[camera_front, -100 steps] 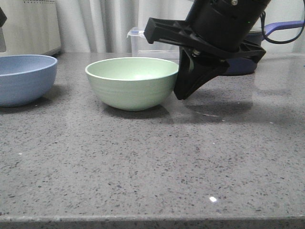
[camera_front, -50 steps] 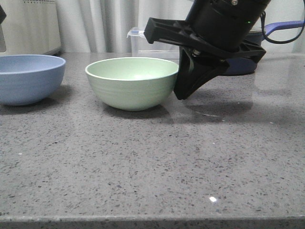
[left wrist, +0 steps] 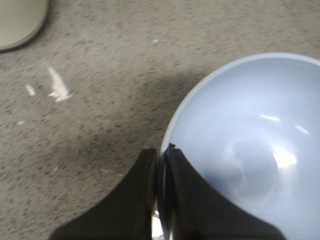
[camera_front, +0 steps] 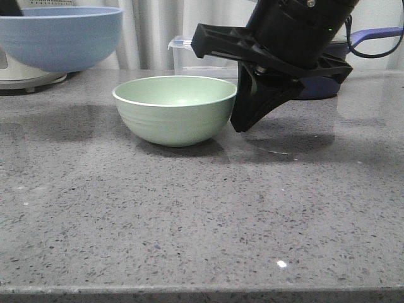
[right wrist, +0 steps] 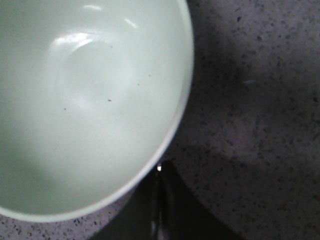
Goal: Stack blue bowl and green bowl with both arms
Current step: 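Lift the blue bowl with the left gripper over the green bowl, then lower the blue bowl into the green bowl and open the left gripper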
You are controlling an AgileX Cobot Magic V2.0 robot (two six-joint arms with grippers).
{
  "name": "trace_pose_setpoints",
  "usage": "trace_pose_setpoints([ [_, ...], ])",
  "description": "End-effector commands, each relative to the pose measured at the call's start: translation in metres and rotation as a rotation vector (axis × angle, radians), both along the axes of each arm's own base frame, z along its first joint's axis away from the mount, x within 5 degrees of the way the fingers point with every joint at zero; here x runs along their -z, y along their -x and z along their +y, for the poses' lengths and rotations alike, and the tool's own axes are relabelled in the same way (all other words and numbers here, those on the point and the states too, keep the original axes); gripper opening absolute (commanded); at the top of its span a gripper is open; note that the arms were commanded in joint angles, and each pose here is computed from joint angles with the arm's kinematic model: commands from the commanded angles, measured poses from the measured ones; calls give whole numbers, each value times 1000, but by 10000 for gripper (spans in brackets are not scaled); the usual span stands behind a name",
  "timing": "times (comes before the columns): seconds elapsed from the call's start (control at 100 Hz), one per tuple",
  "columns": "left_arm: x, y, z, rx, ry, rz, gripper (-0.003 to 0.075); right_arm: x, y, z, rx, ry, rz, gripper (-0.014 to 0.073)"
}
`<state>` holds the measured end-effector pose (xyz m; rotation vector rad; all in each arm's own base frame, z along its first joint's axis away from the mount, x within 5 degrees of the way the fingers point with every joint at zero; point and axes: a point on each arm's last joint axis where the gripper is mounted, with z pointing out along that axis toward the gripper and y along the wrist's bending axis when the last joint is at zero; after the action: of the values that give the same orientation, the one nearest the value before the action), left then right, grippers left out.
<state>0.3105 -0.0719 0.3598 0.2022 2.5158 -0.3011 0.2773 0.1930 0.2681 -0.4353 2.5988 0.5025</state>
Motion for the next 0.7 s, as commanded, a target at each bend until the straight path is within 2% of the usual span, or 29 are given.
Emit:
trace_pose_setpoints([
  [0.0, -27, 6, -11, 29, 45, -105, -20, -22, 0, 0, 4, -56, -78, -72],
  [0.19, -20, -5, -35, 105, 33, -35, -20, -22, 0, 0, 4, -56, -78, -72],
  [0.5, -14, -15, -80, 220, 36, -16, -20, -22, 0, 0, 4, -56, -78, -72],
  [0.69, -7, -16, -95, 255, 41, 7, -20, -22, 0, 0, 4, -56, -78, -72],
])
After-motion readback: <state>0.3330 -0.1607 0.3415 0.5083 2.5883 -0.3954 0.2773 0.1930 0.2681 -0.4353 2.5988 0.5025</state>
